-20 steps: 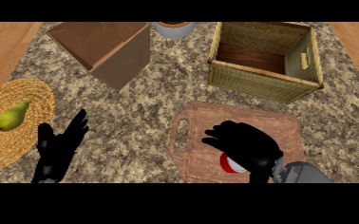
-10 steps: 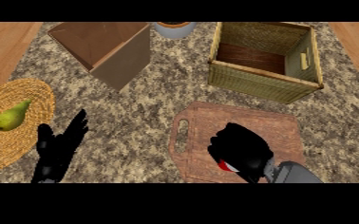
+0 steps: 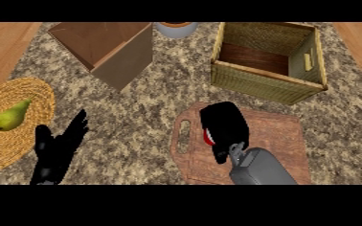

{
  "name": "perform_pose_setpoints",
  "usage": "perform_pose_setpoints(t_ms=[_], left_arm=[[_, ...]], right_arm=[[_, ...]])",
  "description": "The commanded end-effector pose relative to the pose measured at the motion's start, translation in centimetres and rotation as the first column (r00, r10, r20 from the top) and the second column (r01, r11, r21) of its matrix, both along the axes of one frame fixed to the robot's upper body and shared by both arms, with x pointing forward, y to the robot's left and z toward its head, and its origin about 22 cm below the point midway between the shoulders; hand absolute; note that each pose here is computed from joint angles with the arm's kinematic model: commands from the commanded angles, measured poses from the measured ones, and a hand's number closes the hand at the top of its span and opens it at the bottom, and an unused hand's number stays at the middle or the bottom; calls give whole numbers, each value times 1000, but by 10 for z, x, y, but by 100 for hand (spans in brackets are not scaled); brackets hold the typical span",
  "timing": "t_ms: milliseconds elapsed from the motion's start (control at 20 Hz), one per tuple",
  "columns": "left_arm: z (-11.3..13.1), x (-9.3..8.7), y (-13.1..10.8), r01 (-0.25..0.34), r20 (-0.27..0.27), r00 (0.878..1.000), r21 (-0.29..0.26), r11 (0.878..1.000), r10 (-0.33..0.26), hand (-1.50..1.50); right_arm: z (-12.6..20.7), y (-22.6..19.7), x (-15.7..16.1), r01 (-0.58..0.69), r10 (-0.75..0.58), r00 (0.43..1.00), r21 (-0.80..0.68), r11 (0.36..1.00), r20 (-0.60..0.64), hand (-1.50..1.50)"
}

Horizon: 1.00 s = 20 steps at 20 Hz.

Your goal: Pick the can from the cutting board and place it in the basket

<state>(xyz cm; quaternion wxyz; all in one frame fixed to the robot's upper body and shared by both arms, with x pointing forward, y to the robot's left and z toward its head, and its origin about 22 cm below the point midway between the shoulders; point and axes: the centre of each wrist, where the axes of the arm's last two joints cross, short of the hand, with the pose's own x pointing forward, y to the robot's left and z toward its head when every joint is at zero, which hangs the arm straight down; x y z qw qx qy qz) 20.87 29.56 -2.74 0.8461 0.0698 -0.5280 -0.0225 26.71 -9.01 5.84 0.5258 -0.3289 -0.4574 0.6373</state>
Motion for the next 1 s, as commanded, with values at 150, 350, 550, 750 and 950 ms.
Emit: perform_pose_setpoints(t_ms=[150,350,550,750,950], left_arm=[[-20,-6,-14,23,-87,996,-15,1000,-24,0],[-13,3,-10,38,-68,997,-6,999,-39,0],[-15,7,-21,51,-88,995,8,999,-50,0],[-17,7,-18,50,-98,994,-10,999,-51,0],[-17,5,-3,27,-111,993,-9,1000,-28,0]], right_arm=[[50,39,13,376,-397,900,140,916,181,150],[107,27,14,352,-551,814,598,719,184,150],[147,50,4,251,-641,720,762,597,266,150],[197,66,10,239,-726,629,820,520,278,150],[231,75,23,280,-784,541,814,508,303,150]])
